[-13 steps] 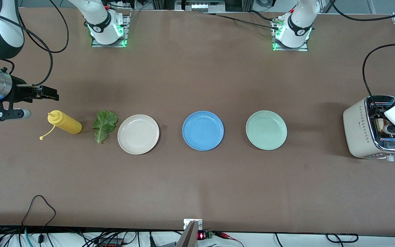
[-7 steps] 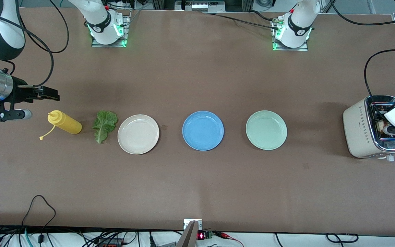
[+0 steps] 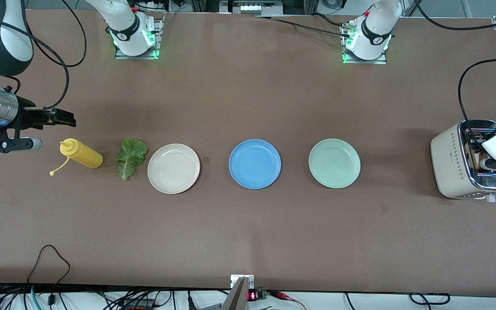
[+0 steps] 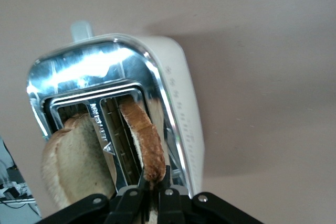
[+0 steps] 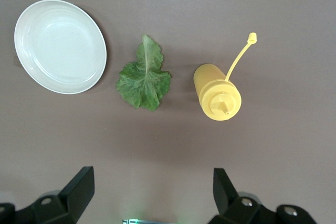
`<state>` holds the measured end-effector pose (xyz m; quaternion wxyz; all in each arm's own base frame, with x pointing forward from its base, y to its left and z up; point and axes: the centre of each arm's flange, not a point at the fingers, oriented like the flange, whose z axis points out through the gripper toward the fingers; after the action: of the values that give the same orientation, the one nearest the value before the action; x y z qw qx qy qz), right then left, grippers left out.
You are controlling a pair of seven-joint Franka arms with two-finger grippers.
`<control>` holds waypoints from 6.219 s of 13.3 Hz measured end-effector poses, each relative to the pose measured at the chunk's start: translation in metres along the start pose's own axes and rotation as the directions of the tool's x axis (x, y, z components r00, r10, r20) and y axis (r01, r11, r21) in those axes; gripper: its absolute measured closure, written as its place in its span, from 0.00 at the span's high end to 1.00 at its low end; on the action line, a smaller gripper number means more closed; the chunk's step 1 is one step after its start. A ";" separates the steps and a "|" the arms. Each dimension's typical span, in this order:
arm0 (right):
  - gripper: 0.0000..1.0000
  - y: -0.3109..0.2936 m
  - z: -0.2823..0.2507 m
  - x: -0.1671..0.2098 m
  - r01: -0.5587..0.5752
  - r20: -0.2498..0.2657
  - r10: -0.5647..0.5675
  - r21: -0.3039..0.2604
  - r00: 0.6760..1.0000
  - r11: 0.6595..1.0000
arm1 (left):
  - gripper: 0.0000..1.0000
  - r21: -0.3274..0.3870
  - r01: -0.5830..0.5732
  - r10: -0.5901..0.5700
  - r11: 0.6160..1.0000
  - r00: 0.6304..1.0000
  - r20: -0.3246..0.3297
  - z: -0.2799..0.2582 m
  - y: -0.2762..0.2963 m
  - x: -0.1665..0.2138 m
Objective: Make sandwich in blue plate with both arms
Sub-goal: 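Grasp a bread slice with the left gripper while the right gripper nears lettuce, then carry the bread to the blue plate while the right gripper grasps lettuce, then lower the bread onto the blue plate and open the left gripper, then carry the lettuce toward the blue plate while the left gripper withdraws, then lay the lettuce on the bread and open the right gripper, then withdraw the right gripper from the blue plate back beside the bottle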
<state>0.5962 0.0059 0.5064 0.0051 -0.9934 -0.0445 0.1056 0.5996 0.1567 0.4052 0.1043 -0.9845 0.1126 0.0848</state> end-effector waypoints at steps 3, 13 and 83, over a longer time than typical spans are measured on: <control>1.00 0.000 0.003 0.000 -0.001 0.005 0.001 0.000 1.000 1.000 | 0.08 0.009 -0.036 0.036 0.999 0.999 0.036 -0.071 0.050 0.016; 1.00 -0.043 0.126 0.032 -0.084 -0.127 0.082 -0.009 0.989 0.996 | 0.07 -0.329 -0.240 0.313 0.913 0.931 0.188 -0.114 0.263 0.037; 1.00 -0.193 0.034 0.055 -0.584 0.167 0.560 0.189 0.812 0.790 | 1.00 -0.123 -0.019 -0.006 0.992 0.981 -0.193 -0.205 0.199 0.001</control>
<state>0.6254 0.2030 0.4651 0.0864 -0.9458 0.2707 0.1573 0.5823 -0.0787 0.5655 0.0309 -0.9923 0.1199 -0.0039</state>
